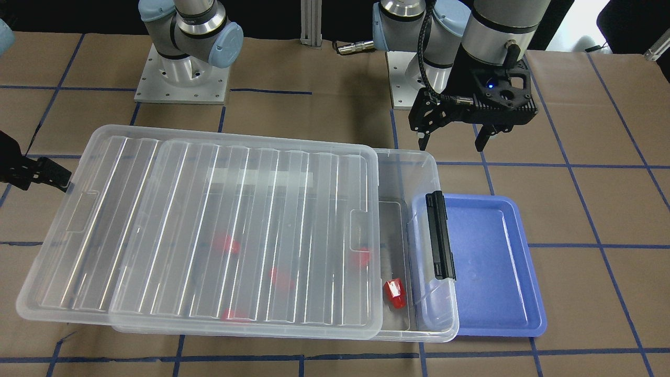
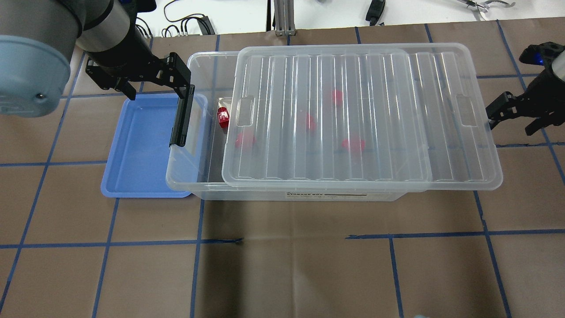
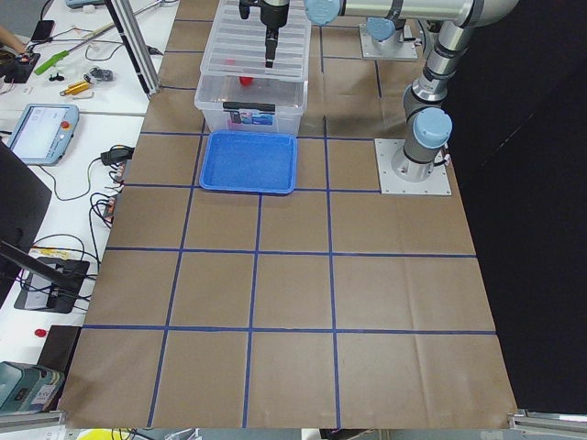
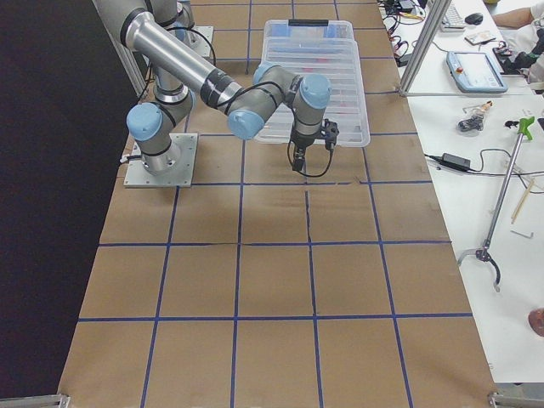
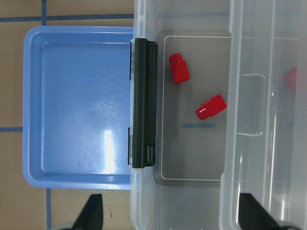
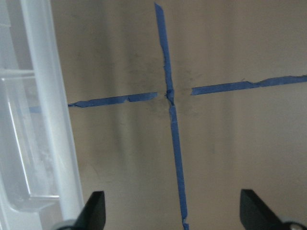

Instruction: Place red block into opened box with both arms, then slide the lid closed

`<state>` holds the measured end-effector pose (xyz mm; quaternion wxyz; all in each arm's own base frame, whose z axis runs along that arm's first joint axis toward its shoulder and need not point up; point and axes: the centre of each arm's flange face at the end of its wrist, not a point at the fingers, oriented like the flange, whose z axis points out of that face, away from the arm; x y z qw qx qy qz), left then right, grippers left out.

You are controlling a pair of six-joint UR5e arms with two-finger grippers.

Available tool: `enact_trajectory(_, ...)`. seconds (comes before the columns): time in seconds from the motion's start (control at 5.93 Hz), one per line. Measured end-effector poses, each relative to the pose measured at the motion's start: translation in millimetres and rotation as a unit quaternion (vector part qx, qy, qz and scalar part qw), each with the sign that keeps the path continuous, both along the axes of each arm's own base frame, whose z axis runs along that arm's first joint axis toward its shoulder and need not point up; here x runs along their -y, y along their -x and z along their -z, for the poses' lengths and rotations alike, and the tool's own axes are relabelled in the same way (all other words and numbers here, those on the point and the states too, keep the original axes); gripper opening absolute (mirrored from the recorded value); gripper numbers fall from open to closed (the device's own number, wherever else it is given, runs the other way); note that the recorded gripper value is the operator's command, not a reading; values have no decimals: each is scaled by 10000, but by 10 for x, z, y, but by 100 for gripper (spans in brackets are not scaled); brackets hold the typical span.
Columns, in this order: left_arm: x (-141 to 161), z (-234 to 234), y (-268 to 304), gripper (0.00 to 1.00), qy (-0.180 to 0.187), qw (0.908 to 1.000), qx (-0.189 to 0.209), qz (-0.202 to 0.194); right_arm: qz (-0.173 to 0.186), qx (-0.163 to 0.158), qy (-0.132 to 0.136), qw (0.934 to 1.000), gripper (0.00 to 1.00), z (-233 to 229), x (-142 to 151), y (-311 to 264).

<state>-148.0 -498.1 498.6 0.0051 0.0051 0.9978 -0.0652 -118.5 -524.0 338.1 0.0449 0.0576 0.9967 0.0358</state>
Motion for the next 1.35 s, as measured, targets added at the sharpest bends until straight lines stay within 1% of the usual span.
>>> enact_trajectory(0.34, -4, 5, 4, 98, -4, 10000, -22, 3, 76, 86, 10, 9999, 100, -15, -15, -289)
enact_trajectory(0.67, -5, 9, 7, 98, -5, 10000, -36, 5, 74, 283, 32, 9996, 100, 9, -32, -606)
enact_trajectory(0.84, -6, 12, 8, 98, -8, 10000, -40, 5, 56, 321, 46, 9995, 100, 0, -35, -699)
enact_trajectory(1.18, -5, 12, 9, 98, -2, 10000, -45, 6, 45, 289, 109, 9995, 100, -71, -21, -733)
enact_trajectory(1.35, -3, 8, 9, 98, 8, 10000, -49, 6, 26, 199, 244, 9995, 100, -269, -5, -725)
